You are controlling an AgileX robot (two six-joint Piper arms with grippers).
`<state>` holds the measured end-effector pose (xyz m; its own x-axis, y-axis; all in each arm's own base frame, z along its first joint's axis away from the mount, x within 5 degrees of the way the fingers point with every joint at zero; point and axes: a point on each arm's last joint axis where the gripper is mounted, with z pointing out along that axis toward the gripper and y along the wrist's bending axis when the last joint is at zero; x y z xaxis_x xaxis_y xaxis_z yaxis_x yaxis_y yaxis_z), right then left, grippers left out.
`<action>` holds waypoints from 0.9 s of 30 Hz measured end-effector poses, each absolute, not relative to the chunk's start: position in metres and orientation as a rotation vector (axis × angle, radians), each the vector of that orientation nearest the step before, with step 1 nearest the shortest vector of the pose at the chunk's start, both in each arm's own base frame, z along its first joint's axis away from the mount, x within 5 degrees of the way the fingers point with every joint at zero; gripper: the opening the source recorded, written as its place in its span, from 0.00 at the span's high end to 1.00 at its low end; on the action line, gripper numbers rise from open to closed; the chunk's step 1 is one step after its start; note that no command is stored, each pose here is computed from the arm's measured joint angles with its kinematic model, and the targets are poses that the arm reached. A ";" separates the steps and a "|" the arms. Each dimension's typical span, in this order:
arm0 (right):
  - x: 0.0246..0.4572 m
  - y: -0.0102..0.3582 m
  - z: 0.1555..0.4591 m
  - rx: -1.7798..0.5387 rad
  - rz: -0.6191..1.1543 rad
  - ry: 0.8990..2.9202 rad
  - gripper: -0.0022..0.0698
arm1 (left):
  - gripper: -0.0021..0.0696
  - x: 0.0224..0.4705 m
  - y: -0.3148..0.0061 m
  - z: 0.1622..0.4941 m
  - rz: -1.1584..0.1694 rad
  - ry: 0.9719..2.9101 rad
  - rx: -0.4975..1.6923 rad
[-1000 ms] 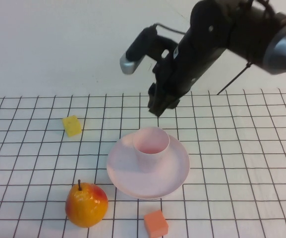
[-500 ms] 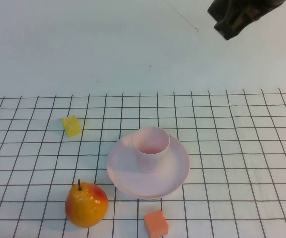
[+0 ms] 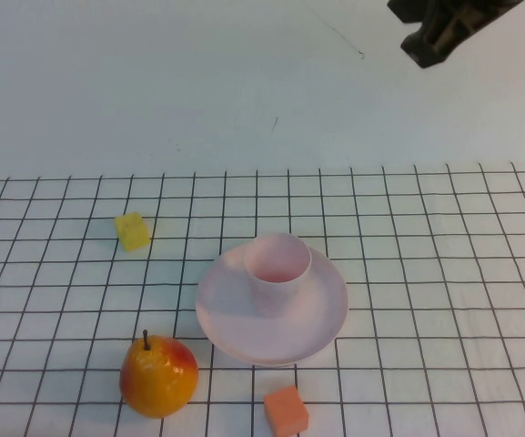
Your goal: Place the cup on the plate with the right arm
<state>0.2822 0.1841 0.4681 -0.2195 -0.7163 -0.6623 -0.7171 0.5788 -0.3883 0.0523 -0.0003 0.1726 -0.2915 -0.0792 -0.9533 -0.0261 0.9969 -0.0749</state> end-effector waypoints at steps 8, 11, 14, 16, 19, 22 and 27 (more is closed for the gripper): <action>0.231 0.152 0.504 -0.922 0.057 1.567 0.97 | 0.98 0.052 0.000 0.173 -0.052 1.867 -0.076; 0.204 0.126 0.496 -0.872 0.059 1.546 0.97 | 0.98 0.052 0.000 0.173 -0.052 1.867 -0.076; 0.185 0.097 0.472 -0.790 0.079 1.623 0.97 | 0.98 0.052 0.000 0.173 -0.052 1.867 -0.076; 0.175 0.078 0.449 -0.714 0.086 1.698 0.97 | 0.98 0.052 0.000 0.173 -0.052 1.867 -0.076; 0.153 0.049 0.409 -0.589 0.065 1.800 0.97 | 0.98 0.052 0.000 0.173 -0.052 1.867 -0.076; 0.127 0.030 0.376 -0.483 0.014 1.832 0.97 | 0.98 0.052 0.000 0.173 -0.052 1.867 -0.076; 0.084 0.013 0.328 -0.368 -0.067 1.830 0.97 | 0.98 0.052 0.000 0.173 -0.052 1.867 -0.076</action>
<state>0.0845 0.0129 0.3276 -0.2426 -0.2840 -0.9276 -0.2149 0.9482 -0.2341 0.0523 -0.0003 0.1726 -0.2915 -0.0792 -0.9533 -0.0261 0.9969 -0.0749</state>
